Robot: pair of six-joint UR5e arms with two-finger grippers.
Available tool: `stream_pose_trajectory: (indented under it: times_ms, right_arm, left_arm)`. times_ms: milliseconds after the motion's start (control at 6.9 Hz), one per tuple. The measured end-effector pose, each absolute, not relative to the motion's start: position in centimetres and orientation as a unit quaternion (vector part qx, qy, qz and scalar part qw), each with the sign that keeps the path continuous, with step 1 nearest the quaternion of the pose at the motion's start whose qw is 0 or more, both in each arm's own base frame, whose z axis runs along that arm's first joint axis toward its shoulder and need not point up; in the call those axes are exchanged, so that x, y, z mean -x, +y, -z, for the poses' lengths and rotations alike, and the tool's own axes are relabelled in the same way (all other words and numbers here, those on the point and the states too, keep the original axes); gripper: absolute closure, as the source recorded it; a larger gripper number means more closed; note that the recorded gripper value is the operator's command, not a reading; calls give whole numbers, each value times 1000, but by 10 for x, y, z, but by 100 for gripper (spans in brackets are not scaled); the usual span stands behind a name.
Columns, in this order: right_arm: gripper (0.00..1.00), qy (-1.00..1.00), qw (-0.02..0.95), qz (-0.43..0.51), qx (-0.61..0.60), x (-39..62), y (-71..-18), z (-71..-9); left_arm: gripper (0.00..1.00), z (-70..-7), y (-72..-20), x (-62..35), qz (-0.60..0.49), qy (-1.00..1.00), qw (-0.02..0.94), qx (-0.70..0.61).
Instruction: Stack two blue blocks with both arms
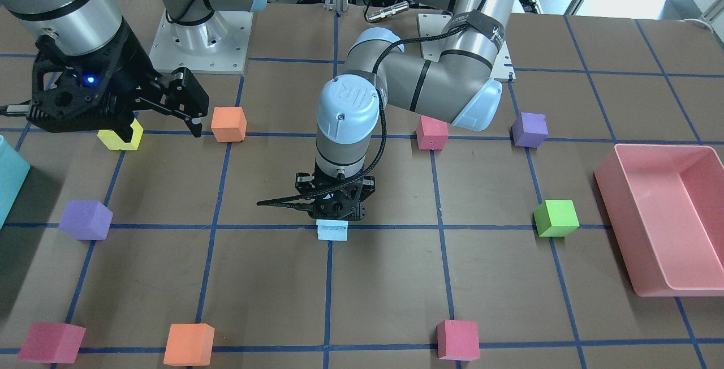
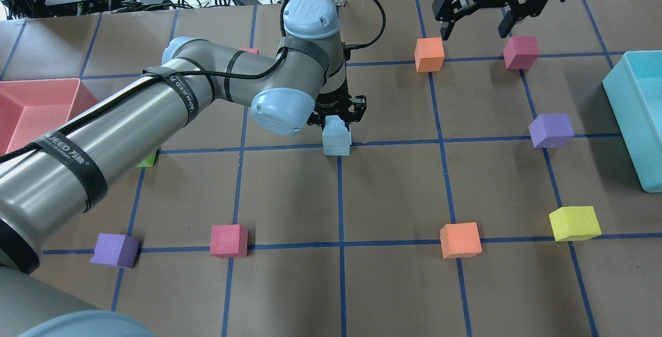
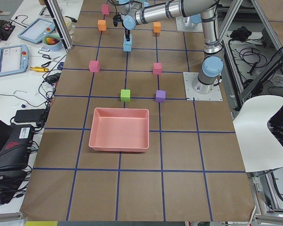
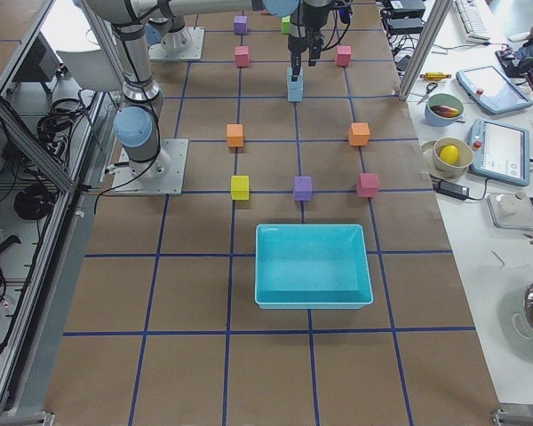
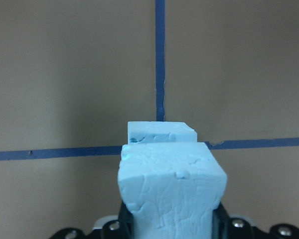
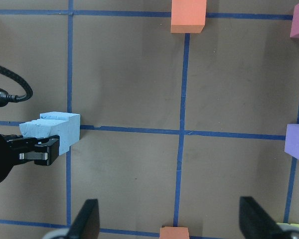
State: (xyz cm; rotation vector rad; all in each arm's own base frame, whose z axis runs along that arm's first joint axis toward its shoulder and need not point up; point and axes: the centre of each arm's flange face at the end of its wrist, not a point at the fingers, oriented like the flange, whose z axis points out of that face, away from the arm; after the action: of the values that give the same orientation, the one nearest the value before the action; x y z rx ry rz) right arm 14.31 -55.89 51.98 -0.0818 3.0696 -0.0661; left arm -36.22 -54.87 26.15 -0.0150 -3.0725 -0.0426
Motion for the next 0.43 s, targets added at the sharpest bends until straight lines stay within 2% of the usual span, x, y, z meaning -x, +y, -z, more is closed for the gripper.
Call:
stream_pose_trajectory:
  times_ms: [435]
  right_arm:
    - [0,999,37,21,-16,-144,-563,-515]
  left_arm:
    - [0,-260,-556,364,-8,-999,40,5]
